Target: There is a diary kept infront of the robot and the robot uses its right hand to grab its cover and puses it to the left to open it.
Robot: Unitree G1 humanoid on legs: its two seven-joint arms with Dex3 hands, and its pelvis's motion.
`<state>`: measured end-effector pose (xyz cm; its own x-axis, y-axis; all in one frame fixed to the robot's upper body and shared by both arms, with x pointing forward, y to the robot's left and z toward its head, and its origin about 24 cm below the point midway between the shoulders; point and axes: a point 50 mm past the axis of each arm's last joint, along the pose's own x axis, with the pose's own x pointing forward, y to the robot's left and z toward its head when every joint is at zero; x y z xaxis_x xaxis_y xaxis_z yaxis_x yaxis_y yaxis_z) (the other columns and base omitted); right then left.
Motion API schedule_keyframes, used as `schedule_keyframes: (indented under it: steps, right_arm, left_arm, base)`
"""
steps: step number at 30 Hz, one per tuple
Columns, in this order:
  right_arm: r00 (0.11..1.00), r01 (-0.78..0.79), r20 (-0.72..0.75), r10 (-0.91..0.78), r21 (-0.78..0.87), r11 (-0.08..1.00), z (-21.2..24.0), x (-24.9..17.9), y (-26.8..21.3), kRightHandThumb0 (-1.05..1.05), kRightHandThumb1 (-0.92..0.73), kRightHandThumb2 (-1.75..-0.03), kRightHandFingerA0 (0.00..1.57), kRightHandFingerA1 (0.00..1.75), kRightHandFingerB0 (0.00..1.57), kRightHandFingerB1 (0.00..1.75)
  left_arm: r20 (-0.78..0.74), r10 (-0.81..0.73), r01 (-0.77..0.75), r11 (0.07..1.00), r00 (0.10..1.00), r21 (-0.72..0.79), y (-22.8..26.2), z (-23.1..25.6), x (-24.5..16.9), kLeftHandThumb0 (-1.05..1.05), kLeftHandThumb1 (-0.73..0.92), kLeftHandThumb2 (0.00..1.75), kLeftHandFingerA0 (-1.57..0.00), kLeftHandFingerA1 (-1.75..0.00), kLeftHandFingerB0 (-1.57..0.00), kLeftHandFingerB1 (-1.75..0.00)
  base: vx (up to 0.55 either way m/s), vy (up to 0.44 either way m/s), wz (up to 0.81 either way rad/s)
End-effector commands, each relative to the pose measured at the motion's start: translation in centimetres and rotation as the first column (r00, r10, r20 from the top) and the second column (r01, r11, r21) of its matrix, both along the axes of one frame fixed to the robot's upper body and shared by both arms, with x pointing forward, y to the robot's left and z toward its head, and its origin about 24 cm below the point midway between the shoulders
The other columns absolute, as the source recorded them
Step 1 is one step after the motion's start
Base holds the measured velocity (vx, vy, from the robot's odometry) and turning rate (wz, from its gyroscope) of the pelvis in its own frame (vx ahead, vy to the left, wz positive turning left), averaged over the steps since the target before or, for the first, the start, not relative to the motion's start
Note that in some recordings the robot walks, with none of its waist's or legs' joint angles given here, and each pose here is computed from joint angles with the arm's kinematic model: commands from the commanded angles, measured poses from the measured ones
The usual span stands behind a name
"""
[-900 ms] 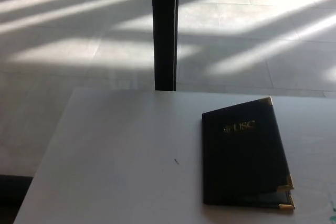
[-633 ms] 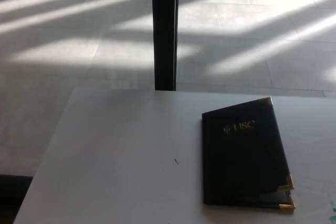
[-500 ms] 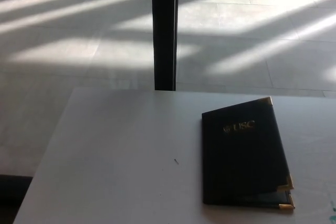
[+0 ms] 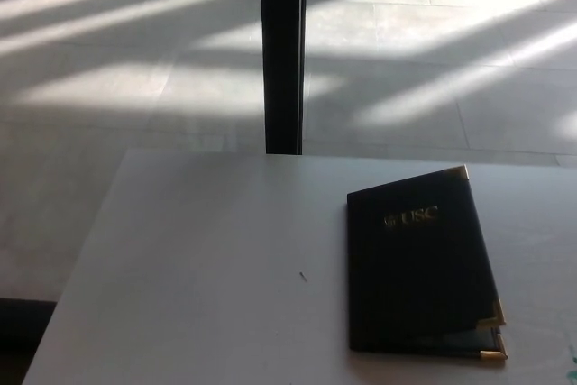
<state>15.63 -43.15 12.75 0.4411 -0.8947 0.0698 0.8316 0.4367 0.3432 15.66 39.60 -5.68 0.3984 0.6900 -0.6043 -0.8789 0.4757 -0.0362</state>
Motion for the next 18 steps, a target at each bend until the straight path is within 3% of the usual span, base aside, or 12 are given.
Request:
schedule_keyframes:
  steps: [1, 2, 4, 8, 9, 10, 12, 14, 16, 17, 18]
  right_arm:
    - [0.996, -0.080, 0.024, 0.081, -0.020, 0.997, 2.1, 1.9, 1.3, -0.85, -0.92, -0.71, 0.60, 0.77, 0.52, 0.72]
    - [0.992, -0.122, -0.001, 0.123, -0.042, 0.992, 2.5, 2.6, 2.0, -0.86, -0.92, -0.74, 0.55, 0.60, 0.48, 0.56]
    - [0.985, -0.170, -0.004, 0.170, -0.056, 0.984, 3.0, 3.5, 3.3, -0.86, -0.92, -0.68, 0.58, 0.55, 0.52, 0.51]
    - [0.940, -0.341, -0.005, 0.342, -0.079, 0.937, 2.6, 5.4, 6.4, -0.81, -0.90, -0.67, 0.46, 0.45, 0.40, 0.43]
    - [0.933, -0.358, -0.003, 0.359, -0.078, 0.930, 2.5, 5.6, 6.8, -0.74, -0.67, -1.11, 0.39, 0.59, 0.26, 0.51]
    - [0.921, -0.389, -0.004, 0.390, -0.078, 0.918, 2.1, 6.2, 7.8, -0.77, -0.89, -0.67, 0.34, 0.43, 0.29, 0.38]
    - [0.902, -0.433, -0.023, 0.432, -0.067, 0.899, 1.6, 6.9, 9.4, -0.74, -0.91, -0.67, 0.32, 0.41, 0.26, 0.37]
    - [0.888, -0.460, -0.027, 0.459, -0.036, 0.887, 0.8, 7.6, 11.1, -0.66, -0.92, -0.70, 0.29, 0.40, 0.24, 0.36]
    - [0.882, -0.471, -0.032, 0.470, -0.033, 0.882, 0.6, 7.7, 11.5, -0.66, -0.92, -0.70, 0.29, 0.40, 0.24, 0.36]
    - [0.874, -0.485, -0.048, 0.483, -0.038, 0.874, 0.3, 7.9, 12.0, -0.64, -0.92, -0.74, 0.28, 0.41, 0.22, 0.37]
    - [0.868, -0.496, -0.046, 0.495, -0.020, 0.868, -0.3, 8.0, 12.6, -0.61, -0.92, -0.76, 0.26, 0.42, 0.21, 0.38]
  left_arm:
    - [0.017, 0.052, -0.052, 0.999, 0.999, -0.003, 0.7, 0.5, -0.1, -1.05, 0.77, 1.65, -0.69, -1.44, -0.28, -1.16]
    - [0.004, 0.048, -0.048, 0.999, 0.999, 0.007, 0.7, 0.5, -0.1, -1.05, 0.77, 1.64, -0.83, -1.52, -0.47, -1.27]
    - [-0.001, 0.049, -0.049, 0.999, 0.999, 0.005, 0.7, 0.5, -0.2, -1.05, 0.78, 1.65, -0.78, -1.49, -0.19, -1.11]
    - [0.006, 0.049, -0.049, 0.999, 0.999, 0.001, 0.8, 0.5, -0.3, -1.05, 0.77, 1.64, -0.63, -1.40, -0.12, -1.05]
    - [0.010, 0.054, -0.054, 0.999, 0.998, -0.002, 0.8, 0.5, -0.2, -1.05, 0.77, 1.63, -0.72, -1.45, -0.19, -1.10]
    - [0.009, 0.058, -0.058, 0.998, 0.998, -0.003, 0.8, 0.5, -0.2, -1.05, 0.78, 1.64, -0.70, -1.44, -0.15, -1.07]
    - [0.004, 0.053, -0.053, 0.999, 0.999, 0.000, 0.7, 0.5, -0.2, -1.05, 0.79, 1.65, -0.62, -1.39, -0.14, -1.07]
    - [0.016, 0.052, -0.052, 0.999, 0.999, -0.005, 0.7, 0.5, -0.1, -1.05, 0.76, 1.63, -0.66, -1.42, -0.28, -1.16]
    - [0.016, 0.054, -0.053, 0.999, 0.998, -0.006, 0.7, 0.5, -0.1, -1.05, 0.76, 1.63, -0.66, -1.42, -0.28, -1.16]
    - [0.016, 0.056, -0.056, 0.998, 0.998, -0.005, 0.7, 0.6, -0.1, -1.05, 0.79, 1.65, -0.75, -1.48, -0.41, -1.25]
    - [0.009, 0.038, -0.038, 0.999, 0.999, 0.003, 0.8, 0.5, -0.2, -1.05, 0.77, 1.64, -0.69, -1.45, -0.33, -1.21]
  base:
    - [0.00, 0.000, 0.00]
    - [0.00, 0.000, 0.00]
    - [0.00, 0.000, 0.00]
    - [0.00, 0.000, 0.00]
    - [0.00, 0.000, 0.00]
    - [0.00, 0.000, 0.00]
    - [0.00, 0.000, 0.00]
    - [0.00, 0.000, 0.00]
    - [0.00, 0.000, 0.00]
    - [0.00, 0.000, 0.00]
    - [0.00, 0.000, 0.00]
